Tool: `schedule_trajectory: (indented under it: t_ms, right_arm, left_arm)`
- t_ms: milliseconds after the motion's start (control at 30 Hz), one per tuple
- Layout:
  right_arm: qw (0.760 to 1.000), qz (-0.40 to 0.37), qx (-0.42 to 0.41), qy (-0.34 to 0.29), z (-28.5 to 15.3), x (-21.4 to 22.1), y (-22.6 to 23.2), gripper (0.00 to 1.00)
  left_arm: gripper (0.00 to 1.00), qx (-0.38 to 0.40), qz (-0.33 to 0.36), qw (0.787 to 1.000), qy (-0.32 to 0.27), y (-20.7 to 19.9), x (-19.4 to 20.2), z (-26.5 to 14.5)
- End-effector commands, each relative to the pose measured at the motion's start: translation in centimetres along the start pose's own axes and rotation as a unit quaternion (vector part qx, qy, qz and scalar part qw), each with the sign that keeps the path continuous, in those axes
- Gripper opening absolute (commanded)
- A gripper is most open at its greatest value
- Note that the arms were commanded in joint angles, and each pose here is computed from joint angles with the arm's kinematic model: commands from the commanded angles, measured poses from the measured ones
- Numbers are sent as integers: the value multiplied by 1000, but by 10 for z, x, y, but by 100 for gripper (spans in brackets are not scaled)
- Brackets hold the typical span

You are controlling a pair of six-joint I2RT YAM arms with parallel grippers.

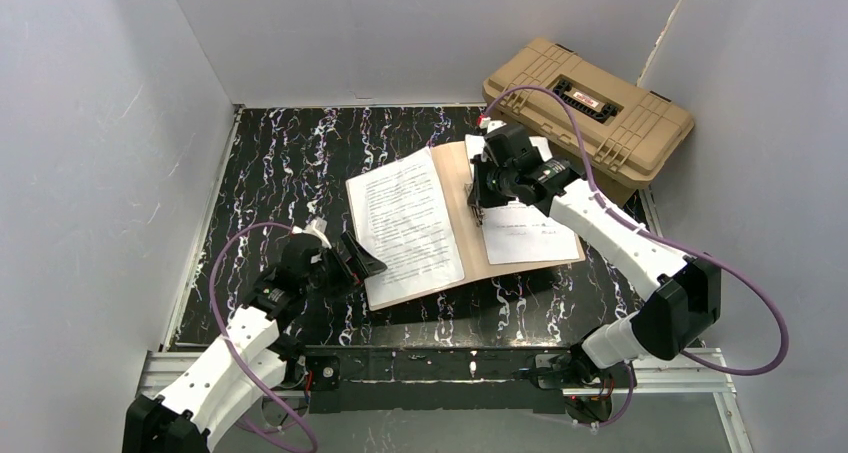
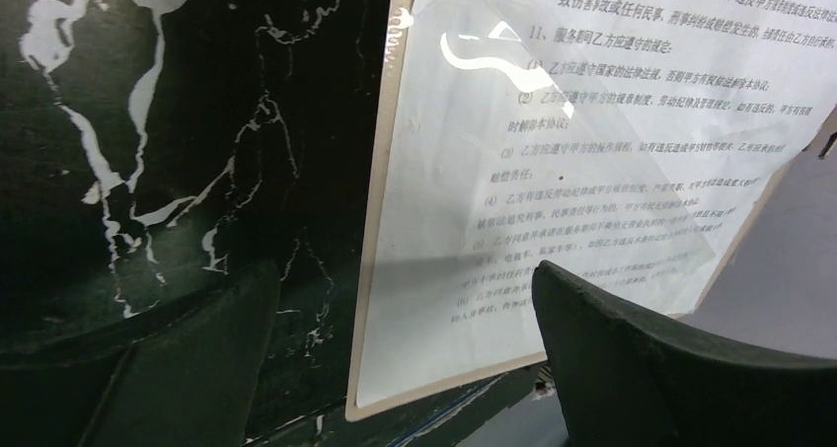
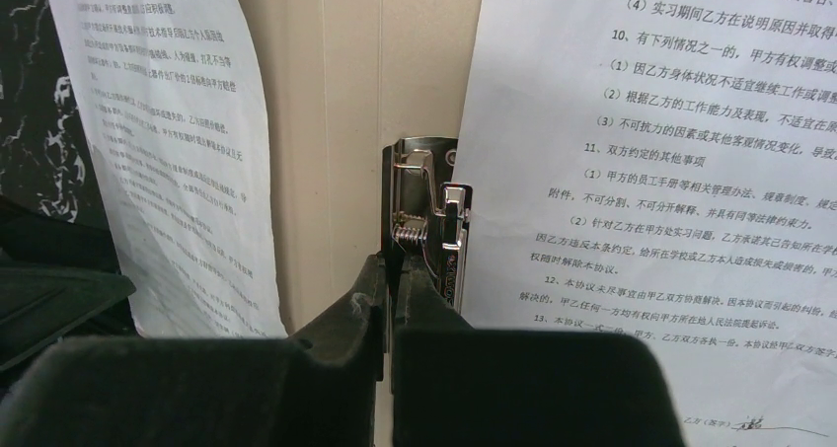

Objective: Put the files into the folder

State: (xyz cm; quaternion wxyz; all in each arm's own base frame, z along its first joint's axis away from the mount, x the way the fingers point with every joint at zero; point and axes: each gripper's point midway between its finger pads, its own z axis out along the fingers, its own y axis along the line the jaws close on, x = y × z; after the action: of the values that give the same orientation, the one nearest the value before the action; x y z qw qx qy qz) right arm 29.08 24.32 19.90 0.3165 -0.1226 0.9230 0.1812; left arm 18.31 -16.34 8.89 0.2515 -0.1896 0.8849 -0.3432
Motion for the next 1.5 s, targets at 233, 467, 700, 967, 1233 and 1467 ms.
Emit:
schedule_trajectory:
  t_ms: [233, 467, 700, 967, 1233, 1467]
  right_arm:
    - [995, 26, -81, -45, -43, -32, 26, 1]
    - [996, 31, -69, -37, -33, -23, 17, 1]
    - [998, 34, -50, -14, -10, 0, 4, 1]
    - [997, 38, -50, 49, 29, 47, -5, 1]
    - [993, 19, -67, 90, 63, 84, 26, 11]
    - [996, 4, -39, 75, 64, 72, 22, 42]
  left_arm:
    - [86, 154, -54, 986, 17, -47, 3, -7]
    - [36, 157, -66, 985, 25, -45, 10, -17]
    - [0, 154, -54, 987, 6, -51, 3, -36]
    - [0, 111, 9, 994, -18, -60, -10, -68]
    - [0, 53, 62, 997, 6, -60, -13, -88]
    - [0, -31, 114, 993, -16, -48, -29, -113]
